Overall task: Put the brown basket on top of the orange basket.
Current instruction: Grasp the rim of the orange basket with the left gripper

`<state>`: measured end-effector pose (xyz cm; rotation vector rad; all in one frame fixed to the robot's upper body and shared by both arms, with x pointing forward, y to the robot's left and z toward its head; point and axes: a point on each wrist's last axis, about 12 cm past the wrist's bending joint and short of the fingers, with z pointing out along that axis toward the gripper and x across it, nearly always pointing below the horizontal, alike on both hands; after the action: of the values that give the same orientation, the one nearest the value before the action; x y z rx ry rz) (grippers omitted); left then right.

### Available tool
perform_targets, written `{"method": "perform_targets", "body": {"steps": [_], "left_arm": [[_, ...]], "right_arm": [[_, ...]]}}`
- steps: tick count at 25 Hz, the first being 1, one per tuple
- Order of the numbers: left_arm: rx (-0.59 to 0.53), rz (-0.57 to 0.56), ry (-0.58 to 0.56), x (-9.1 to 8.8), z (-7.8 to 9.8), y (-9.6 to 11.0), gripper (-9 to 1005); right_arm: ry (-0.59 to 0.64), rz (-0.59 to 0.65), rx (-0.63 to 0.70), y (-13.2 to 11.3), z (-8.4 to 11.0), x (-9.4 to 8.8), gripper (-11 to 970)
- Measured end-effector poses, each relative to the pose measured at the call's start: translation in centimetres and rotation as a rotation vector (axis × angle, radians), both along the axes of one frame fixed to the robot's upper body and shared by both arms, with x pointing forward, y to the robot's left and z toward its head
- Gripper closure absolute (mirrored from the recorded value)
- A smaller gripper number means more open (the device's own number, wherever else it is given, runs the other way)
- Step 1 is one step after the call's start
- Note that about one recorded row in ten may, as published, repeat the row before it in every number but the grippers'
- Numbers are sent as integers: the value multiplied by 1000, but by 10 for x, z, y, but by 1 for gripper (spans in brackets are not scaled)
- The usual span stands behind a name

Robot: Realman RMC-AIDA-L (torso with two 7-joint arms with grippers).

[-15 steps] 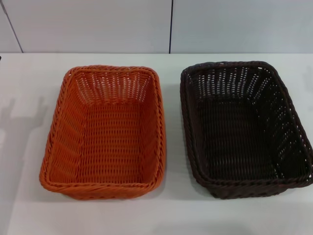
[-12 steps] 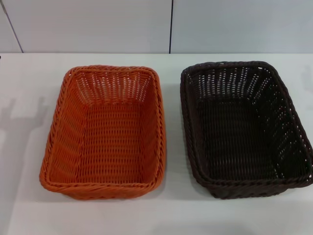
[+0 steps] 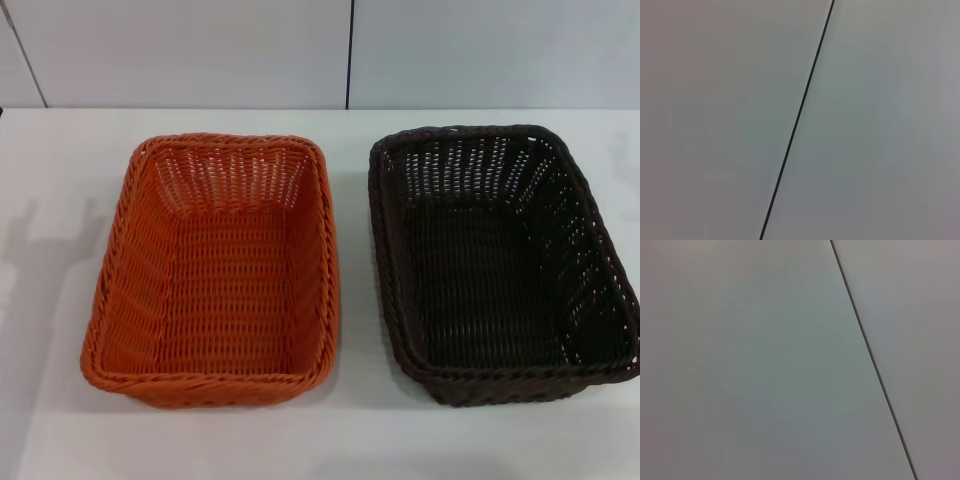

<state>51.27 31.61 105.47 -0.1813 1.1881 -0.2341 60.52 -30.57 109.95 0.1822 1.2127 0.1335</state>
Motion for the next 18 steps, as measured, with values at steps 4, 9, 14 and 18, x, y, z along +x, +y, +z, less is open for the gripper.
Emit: {"method": "perform_targets", "body": {"steps": [4,9,14,18], "left_arm": [[-13,-6,-3,0,0,0,186],[-55,-32,0,7,3,-1,186],[-61,-42,-10,10,6,-2,185],[-94,-64,-11,17,10,3,185]], "right_arm": [[1,6,4,2,-1,-1,337],[8,3,12,3,-3,-2,337],[10,9,9,4,-3,-2,337],[6,12,19,4,-3,-1,337]]}}
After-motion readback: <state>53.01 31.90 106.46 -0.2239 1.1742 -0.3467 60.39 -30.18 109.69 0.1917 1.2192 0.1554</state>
